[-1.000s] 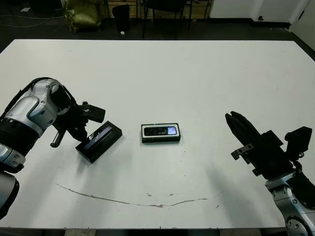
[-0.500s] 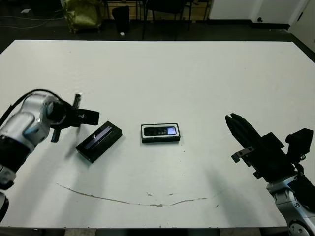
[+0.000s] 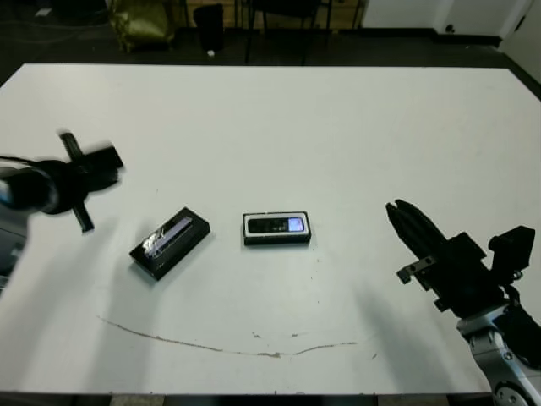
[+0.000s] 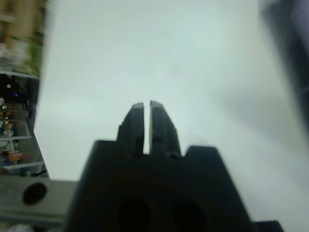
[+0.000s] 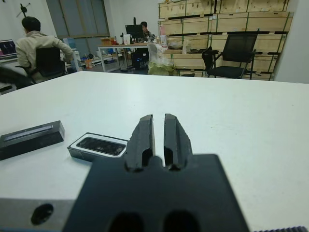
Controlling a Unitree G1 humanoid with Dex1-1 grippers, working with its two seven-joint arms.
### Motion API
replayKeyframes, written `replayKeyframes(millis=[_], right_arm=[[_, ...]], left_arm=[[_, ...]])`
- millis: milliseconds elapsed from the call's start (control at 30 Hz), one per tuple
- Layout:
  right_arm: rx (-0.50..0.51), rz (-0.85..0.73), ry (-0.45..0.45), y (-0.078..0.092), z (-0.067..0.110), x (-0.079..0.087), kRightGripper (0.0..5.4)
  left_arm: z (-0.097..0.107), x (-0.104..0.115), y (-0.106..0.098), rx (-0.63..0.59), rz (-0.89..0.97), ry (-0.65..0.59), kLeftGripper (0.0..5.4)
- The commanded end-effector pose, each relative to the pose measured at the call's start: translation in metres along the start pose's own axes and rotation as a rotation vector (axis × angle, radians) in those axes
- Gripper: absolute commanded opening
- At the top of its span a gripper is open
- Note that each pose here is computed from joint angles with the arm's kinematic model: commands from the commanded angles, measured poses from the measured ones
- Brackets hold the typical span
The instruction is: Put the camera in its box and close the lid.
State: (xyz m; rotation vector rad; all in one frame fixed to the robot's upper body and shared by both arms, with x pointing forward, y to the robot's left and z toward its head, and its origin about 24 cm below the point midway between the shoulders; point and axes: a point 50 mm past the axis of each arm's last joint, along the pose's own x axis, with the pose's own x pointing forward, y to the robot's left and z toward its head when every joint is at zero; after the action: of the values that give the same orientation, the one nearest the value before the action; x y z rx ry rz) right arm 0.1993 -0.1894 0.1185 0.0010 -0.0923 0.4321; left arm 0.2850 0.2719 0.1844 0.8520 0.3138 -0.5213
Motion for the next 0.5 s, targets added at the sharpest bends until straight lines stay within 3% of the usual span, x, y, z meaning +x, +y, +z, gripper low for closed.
replayKeyframes(millis=[33,300,400,500], right_arm=[[0.009,0.006,0.005,0.005,0.001,-0.001,0.01],[0.011,-0.009,0.029,0.004,-0.001,-0.003,0.01],[0.007,-0.018,0.039,0.006,-0.002,-0.003,0.01],[0.017,-0.018,0.040,0.011,0.003,-0.002,0.01]], left_arm=[[0.001,-0.016,-0.009,-0.175,-0.033,-0.106,0.00],[0.021,-0.049,-0.040,-0.513,0.081,-0.262,0.00],[0.026,-0.055,-0.062,-0.535,0.158,-0.308,0.00],[0.030,-0.059,-0.085,-0.480,0.244,-0.297,0.00]])
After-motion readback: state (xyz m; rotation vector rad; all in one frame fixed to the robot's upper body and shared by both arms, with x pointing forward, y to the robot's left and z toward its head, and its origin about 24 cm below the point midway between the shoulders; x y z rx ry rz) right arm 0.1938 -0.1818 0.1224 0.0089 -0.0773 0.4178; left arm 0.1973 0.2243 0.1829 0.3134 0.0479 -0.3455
